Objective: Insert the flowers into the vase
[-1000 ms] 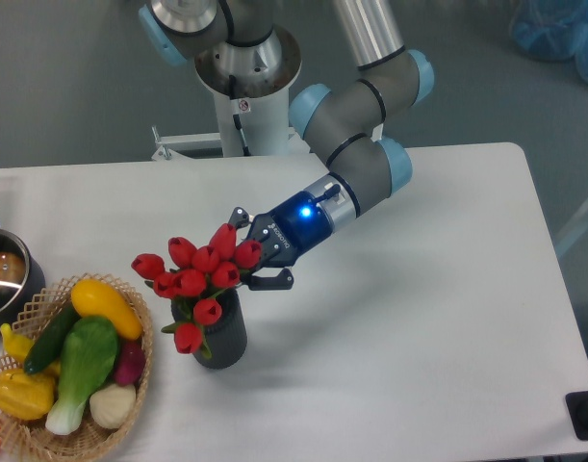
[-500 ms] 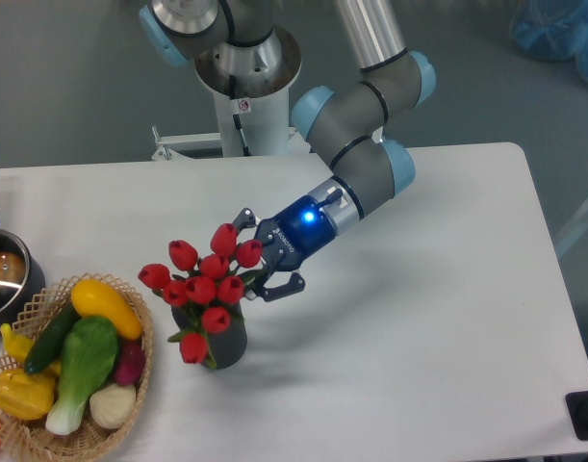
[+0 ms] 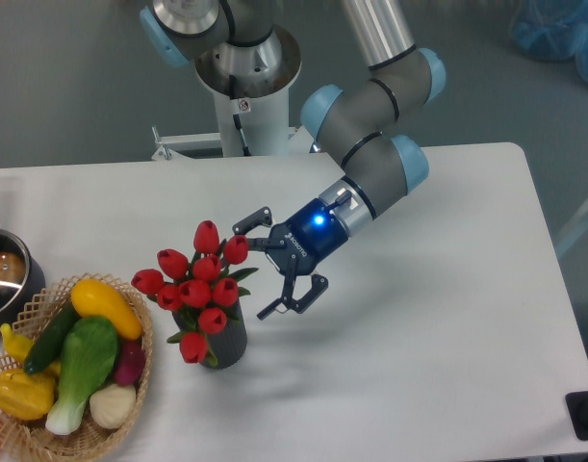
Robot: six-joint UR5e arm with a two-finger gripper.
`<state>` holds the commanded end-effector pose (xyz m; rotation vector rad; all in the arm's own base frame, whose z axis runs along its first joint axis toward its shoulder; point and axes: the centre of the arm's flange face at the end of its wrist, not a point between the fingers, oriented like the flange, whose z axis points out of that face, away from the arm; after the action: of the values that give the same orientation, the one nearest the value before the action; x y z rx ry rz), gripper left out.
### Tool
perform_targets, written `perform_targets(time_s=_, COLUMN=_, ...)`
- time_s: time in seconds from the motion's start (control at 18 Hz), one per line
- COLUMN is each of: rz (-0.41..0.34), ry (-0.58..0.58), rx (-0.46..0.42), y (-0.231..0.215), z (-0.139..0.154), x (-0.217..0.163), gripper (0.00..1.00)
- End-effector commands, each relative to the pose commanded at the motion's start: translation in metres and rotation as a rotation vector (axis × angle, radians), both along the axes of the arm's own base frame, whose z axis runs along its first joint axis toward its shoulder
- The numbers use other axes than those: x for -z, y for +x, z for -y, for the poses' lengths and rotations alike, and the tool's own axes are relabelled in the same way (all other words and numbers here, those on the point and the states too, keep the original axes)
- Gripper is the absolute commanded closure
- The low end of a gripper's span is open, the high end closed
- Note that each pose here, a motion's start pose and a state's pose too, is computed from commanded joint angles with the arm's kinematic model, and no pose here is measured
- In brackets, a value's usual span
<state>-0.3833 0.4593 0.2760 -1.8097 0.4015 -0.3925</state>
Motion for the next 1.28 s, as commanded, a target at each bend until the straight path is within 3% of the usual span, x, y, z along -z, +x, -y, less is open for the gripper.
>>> perform_targets(time_s=0.17, rz=-0.029, ry=0.011, rx=-0.023, y=-0.015, z=0.005, x=-0.019, gripper=0.0)
perform_targets(time_s=0.33, rz=-0.139, ry=-0.031, rx=-0.069, y=-0.045, z=0.023, x=-0.046, gripper=0.0)
perform_targets(time_s=0.78, rz=-0.493, ry=-0.45, rx=-0.248, y=-0.14, z=0.104, x=-0.086, gripper=0.0)
perform_targets(time_s=0.94, rz=-0.632, ry=-0.713, rx=-0.307, y=-0.175, z=0.123, x=-0.087, gripper=0.0)
perform_targets(time_s=1.06, rz=-0.635, ry=-0.818, rx=-0.334, y=-0.191, z=0.139, x=-0.073, gripper=0.0)
perform_targets(time_s=1.28, rz=-0.62, ry=-0.871, rx=-0.338, y=-0.205, z=0.159, x=-0.057, gripper=0.0)
